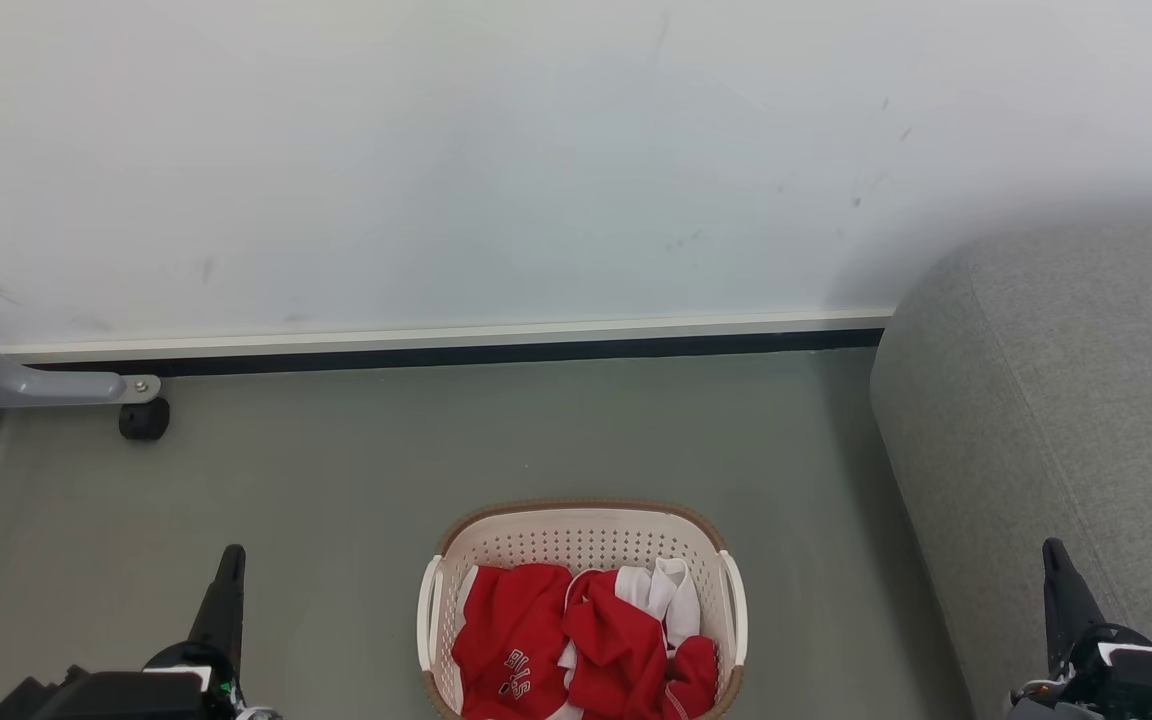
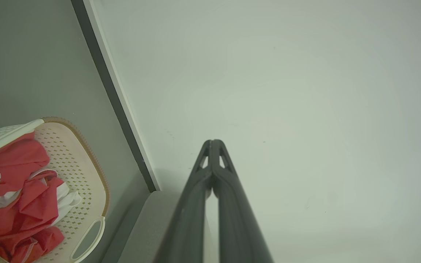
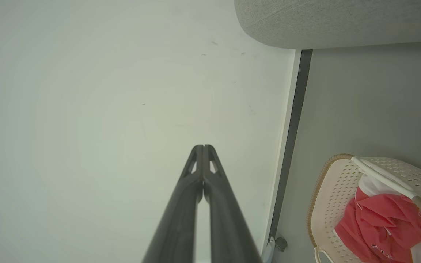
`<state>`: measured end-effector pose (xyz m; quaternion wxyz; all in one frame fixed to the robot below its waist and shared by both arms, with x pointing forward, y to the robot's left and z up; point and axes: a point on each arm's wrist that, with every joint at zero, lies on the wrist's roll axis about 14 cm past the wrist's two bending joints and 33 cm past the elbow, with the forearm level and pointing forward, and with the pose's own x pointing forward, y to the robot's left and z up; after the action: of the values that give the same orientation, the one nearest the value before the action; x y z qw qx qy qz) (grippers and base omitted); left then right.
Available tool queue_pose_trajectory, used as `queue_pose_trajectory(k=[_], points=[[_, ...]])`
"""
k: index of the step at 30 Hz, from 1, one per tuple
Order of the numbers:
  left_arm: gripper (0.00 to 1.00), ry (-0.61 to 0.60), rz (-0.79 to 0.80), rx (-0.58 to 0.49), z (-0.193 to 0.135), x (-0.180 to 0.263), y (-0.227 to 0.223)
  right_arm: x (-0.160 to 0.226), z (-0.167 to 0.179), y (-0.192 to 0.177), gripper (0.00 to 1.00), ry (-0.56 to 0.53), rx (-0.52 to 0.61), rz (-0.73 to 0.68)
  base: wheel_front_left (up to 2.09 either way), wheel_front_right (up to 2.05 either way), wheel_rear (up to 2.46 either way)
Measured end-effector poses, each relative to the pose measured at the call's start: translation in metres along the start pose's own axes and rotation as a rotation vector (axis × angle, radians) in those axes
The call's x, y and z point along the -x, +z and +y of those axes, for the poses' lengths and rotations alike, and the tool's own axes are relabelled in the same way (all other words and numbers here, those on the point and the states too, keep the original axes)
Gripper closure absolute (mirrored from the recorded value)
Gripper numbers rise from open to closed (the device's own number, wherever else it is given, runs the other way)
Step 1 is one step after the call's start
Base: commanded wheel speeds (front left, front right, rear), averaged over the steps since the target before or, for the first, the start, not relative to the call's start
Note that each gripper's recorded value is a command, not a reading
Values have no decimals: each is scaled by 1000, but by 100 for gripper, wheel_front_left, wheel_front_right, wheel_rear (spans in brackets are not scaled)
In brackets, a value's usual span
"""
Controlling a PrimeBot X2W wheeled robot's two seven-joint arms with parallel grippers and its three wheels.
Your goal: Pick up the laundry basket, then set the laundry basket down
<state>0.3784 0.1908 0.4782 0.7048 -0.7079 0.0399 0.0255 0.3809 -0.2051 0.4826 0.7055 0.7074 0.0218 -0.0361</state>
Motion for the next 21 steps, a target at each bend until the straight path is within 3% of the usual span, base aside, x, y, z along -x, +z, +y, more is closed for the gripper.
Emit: queue_pose_trajectory(k=[21], points=[[100, 0, 0, 0, 0, 0, 0, 0, 0, 0, 100, 0, 0, 0, 0, 0, 0]])
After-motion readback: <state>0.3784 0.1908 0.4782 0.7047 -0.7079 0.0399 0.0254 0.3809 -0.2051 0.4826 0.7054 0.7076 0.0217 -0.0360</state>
